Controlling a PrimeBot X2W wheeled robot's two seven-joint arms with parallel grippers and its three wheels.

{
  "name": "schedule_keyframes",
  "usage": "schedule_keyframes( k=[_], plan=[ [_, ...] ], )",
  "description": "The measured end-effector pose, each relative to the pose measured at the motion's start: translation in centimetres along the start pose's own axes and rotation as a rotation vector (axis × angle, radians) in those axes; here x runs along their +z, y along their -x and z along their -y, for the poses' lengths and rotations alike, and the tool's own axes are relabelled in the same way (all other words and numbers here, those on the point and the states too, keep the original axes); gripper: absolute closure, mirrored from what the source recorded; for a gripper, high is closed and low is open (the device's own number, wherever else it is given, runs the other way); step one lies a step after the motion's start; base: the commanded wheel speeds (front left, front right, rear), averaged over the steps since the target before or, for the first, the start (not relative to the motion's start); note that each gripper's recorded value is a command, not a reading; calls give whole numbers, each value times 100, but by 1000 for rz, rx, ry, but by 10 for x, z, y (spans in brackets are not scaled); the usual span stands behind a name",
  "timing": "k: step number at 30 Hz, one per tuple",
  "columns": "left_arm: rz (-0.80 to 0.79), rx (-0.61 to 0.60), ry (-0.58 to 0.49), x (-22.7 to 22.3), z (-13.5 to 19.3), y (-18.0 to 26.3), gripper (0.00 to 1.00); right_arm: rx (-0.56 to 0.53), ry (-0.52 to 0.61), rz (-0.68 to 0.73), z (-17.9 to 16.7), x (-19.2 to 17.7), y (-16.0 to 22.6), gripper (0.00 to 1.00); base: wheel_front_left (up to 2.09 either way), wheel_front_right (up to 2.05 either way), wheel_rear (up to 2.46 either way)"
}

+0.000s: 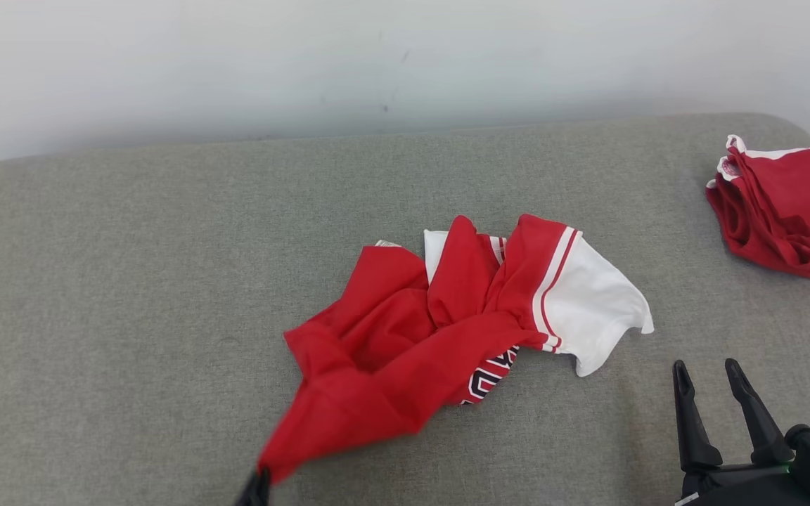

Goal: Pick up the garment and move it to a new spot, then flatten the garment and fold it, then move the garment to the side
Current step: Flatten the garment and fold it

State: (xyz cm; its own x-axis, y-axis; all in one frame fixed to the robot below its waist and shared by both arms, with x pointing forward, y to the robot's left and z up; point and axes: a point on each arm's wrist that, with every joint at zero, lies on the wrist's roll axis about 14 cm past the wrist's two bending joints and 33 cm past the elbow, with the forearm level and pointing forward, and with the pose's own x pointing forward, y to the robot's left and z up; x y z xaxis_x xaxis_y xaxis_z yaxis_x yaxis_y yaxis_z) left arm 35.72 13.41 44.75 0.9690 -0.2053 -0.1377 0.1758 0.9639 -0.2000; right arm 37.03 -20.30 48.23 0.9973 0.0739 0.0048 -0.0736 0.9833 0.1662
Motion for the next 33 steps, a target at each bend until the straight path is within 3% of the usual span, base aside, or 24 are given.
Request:
schedule_keyframes(
  k=[4,5,10,20,33],
  plan=[
    [-97,2,65,-36,8,15,100,5,0,-7,-1,-2,-2,0,0,0,0],
    [-126,-2,74,-46,10,18,0,12,0,-8,-3,-2,-2,0,0,0,0],
    [-19,24,82,-16,2,6,0,16,3,-1,-4,0,-1,0,0,0,0],
    [252,108,-36,68,-23,2,0,13,1,34,-6,11,10,0,0,0,0],
    [302,169,-98,83,-40,17,0,-38,-5,39,8,12,25,0,0,0,0]
  ],
)
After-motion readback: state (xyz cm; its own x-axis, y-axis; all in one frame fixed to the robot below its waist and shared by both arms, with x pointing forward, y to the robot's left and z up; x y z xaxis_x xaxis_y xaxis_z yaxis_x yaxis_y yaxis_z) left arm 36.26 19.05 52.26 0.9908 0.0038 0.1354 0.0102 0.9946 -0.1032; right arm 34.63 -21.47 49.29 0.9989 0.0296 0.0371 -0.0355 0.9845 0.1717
